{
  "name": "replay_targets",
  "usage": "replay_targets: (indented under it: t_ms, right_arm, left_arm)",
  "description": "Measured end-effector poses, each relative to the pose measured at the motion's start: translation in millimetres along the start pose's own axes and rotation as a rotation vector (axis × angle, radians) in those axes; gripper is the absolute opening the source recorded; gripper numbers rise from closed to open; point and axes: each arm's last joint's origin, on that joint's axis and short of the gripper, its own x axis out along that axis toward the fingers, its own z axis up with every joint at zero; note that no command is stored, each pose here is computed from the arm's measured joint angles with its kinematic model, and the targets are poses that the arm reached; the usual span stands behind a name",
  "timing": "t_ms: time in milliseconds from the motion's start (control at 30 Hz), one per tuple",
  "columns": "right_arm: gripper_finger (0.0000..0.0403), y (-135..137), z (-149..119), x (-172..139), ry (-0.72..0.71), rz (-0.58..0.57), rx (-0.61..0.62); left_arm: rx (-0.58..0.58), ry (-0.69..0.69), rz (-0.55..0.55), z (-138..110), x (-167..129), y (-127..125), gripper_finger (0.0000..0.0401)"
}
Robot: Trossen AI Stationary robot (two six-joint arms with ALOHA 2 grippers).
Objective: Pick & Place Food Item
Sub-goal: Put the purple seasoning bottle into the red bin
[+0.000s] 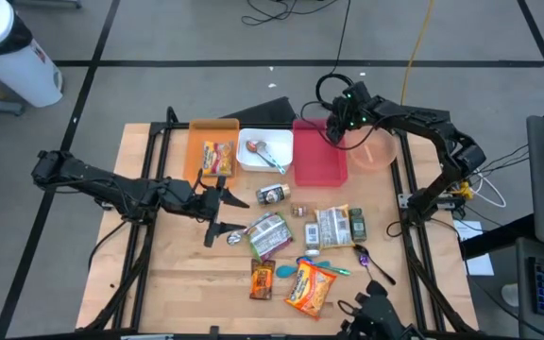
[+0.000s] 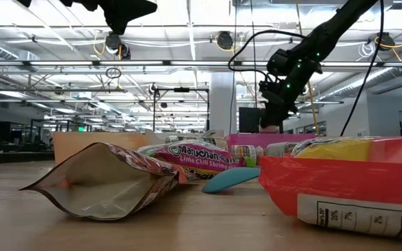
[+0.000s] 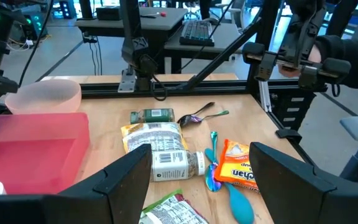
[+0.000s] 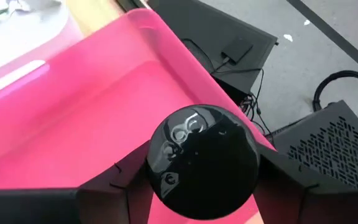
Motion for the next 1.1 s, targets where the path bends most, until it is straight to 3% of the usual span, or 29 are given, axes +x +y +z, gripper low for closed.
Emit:
replay_targets:
  t_ms: [300, 1100]
  right_arm:
    - [0.0202, -5, -10, 8, -0.055, -0.023, 0.045]
    - [0.0202, -13, -18, 6, 0.007, -0.052, 0.053]
  left_arm:
    - [0.000, 0.000, 0.000, 0, 0, 0, 0.0274]
    - [0.024, 0.002, 0.000, -1, 1, 0, 0.0274]
